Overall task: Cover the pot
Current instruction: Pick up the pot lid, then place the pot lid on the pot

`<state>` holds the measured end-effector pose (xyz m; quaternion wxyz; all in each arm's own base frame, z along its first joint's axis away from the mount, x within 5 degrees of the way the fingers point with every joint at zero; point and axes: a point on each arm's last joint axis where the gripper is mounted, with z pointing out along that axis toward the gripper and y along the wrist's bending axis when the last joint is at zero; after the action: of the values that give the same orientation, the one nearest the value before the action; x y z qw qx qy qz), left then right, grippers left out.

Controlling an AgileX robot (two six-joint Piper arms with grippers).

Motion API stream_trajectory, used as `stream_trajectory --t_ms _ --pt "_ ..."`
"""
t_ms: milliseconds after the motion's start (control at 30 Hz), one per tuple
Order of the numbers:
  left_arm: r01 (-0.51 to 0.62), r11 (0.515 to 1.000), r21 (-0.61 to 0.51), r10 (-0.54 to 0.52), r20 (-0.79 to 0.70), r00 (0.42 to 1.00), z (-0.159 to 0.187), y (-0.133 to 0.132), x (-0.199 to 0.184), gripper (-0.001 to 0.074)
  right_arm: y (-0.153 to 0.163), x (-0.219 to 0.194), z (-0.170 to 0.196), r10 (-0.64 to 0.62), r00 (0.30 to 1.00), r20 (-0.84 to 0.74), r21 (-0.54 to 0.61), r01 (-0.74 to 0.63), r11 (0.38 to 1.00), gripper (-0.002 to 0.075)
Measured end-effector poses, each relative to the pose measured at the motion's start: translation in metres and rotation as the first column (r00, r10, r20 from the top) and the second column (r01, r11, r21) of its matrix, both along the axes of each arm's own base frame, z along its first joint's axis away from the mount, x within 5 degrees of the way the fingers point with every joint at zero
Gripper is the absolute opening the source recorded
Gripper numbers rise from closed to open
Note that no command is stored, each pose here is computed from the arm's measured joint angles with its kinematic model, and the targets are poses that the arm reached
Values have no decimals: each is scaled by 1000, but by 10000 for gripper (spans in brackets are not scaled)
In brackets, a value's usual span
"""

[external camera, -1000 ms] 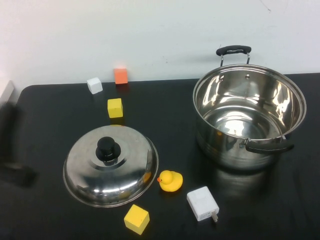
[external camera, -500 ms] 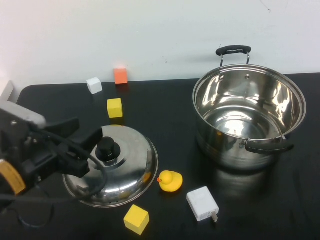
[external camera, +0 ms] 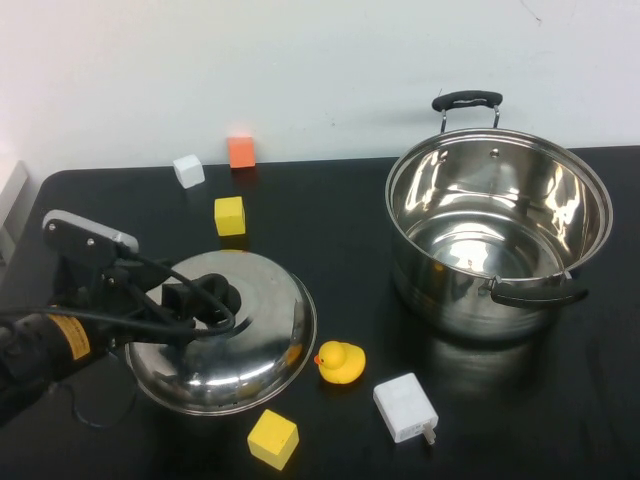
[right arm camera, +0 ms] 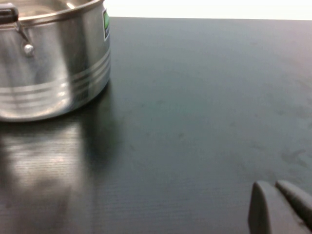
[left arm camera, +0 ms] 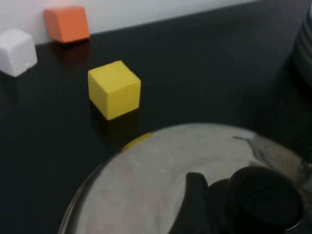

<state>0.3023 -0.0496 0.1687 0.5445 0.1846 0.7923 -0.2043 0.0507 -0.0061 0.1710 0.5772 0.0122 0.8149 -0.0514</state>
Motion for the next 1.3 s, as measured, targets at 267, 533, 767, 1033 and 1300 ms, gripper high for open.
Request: stream_trajectory --t_ms 267,533,767,1033,1300 --pt "29 999 23 -28 -43 999 -21 -21 9 478 0 0 0 0 1000 0 0 0 1000 -2" --pt "-47 998 47 47 -6 999 -39 -31 17 393 0 0 0 0 1000 0 0 0 1000 -2" --pt "-49 997 -59 49 -7 999 -34 -35 18 326 0 0 0 0 1000 0 0 0 1000 -2" --pt "57 997 -52 -48 159 986 38 -42 15 325 0 0 0 0 1000 0 0 0 1000 -2" --pt "260 964 51 -262 316 912 144 -99 38 325 0 0 0 0 1000 0 0 0 1000 -2"
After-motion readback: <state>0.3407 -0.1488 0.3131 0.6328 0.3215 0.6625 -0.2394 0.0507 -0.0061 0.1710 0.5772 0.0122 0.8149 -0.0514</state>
